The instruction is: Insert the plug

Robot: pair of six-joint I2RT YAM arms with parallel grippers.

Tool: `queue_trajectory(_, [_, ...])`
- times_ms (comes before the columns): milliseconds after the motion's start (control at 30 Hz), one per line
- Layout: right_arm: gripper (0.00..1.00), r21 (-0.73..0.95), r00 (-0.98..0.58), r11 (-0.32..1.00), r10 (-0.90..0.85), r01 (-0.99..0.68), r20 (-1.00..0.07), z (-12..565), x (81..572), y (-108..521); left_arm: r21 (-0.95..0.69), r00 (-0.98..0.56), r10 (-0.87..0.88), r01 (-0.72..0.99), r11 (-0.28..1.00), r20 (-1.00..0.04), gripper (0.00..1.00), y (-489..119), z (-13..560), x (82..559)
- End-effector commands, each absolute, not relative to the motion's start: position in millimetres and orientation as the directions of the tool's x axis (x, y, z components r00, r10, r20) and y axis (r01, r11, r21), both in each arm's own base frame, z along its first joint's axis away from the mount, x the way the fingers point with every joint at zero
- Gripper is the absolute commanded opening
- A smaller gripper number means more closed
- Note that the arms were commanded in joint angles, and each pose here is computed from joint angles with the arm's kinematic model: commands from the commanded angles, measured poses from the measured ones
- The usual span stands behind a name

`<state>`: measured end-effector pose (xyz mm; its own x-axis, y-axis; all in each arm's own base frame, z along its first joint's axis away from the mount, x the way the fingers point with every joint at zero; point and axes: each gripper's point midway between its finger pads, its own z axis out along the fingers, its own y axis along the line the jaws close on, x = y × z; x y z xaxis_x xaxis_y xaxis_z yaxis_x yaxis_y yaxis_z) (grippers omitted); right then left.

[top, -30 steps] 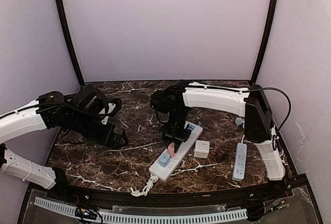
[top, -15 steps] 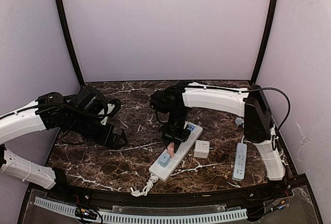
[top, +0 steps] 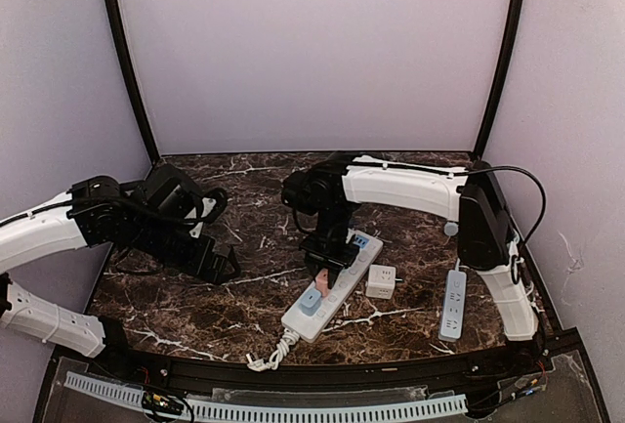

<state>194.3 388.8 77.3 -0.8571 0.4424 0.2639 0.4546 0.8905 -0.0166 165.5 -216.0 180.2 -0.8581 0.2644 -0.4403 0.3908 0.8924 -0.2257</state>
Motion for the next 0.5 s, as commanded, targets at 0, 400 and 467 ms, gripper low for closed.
queue_trajectory(0, [0.0, -0.082, -0.857, 0.887, 0.46, 0.454, 0.231, 60, 187, 387, -0.221, -0.863, 0.258, 0.38, 0.898, -0.434, 0.99, -209, 177, 163])
queue_trajectory(400, [0.0, -0.091, -0.856, 0.883, 0.469, 0.46, 0.219, 54, 176, 399, -0.226, -0.861, 0.266, 0.39, 0.893, -0.434, 0.99, -205, 174, 158])
queue_trajectory(467, [0.0, -0.109, -0.858, 0.885, 0.466, 0.453, 0.216, 48, 175, 397, -0.225, -0.858, 0.271, 0.396, 0.89, -0.437, 0.99, -204, 175, 157])
